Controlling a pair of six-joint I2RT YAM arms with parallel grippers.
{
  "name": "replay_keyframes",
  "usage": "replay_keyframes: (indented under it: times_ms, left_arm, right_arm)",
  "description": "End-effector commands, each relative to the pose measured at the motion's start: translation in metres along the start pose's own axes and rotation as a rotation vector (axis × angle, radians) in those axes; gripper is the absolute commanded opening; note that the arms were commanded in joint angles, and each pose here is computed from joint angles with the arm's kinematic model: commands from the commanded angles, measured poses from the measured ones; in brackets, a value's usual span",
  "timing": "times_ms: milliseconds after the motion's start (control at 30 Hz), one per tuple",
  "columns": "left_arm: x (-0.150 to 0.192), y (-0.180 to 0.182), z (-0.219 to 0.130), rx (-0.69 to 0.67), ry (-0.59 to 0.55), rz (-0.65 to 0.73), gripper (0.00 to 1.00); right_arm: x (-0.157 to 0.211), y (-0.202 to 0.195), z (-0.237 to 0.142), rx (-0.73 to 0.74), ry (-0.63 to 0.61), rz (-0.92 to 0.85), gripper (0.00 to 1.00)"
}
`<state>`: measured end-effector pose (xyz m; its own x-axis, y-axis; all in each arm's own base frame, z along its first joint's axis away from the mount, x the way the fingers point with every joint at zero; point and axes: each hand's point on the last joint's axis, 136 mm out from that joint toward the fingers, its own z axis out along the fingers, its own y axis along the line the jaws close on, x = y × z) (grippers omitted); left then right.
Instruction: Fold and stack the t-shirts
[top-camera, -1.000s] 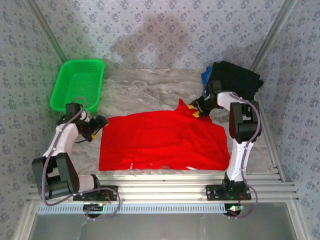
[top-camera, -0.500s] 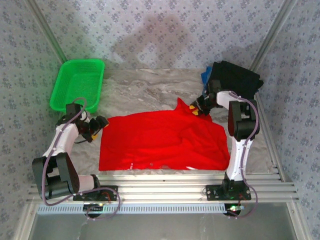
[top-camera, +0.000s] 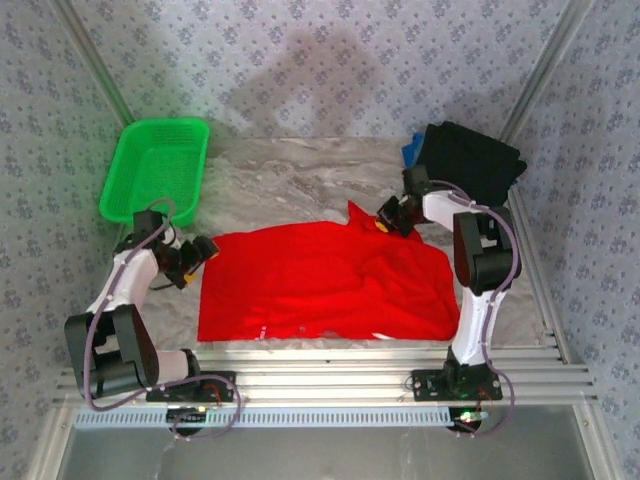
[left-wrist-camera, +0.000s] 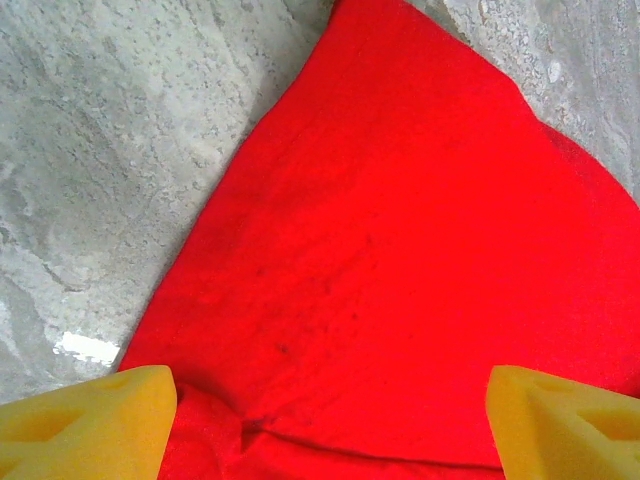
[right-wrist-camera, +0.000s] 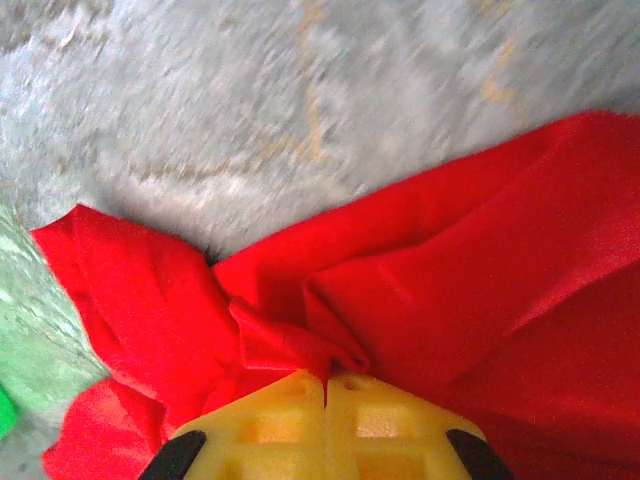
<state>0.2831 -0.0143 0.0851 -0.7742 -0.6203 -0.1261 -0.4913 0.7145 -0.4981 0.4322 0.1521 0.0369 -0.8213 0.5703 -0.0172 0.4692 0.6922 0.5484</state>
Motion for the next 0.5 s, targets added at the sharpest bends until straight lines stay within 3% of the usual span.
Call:
replay_keyframes:
  times_ms: [0, 167, 333, 467]
  left_arm:
    - [-0.001, 0.002, 0.0, 0.0, -0.005, -0.005, 0.81]
    - [0.0, 0.004, 0.001, -0.005, -0.003, -0.009, 0.81]
    - [0.0, 0.006, 0.004, -0.007, 0.001, -0.013, 0.81]
    - [-0.001, 0.006, 0.004, -0.009, -0.002, -0.009, 0.81]
  right_arm:
    - [0.006, 0.003, -0.014, 0.05, -0.116, -0.095, 0.01]
    - [0.027, -0.009, -0.02, 0.154, -0.226, -0.204, 0.03]
    - [0.039, -0.017, -0.02, 0.212, -0.248, -0.304, 0.16]
    - [0.054, -0.017, -0.028, 0.199, -0.219, -0.375, 0.35]
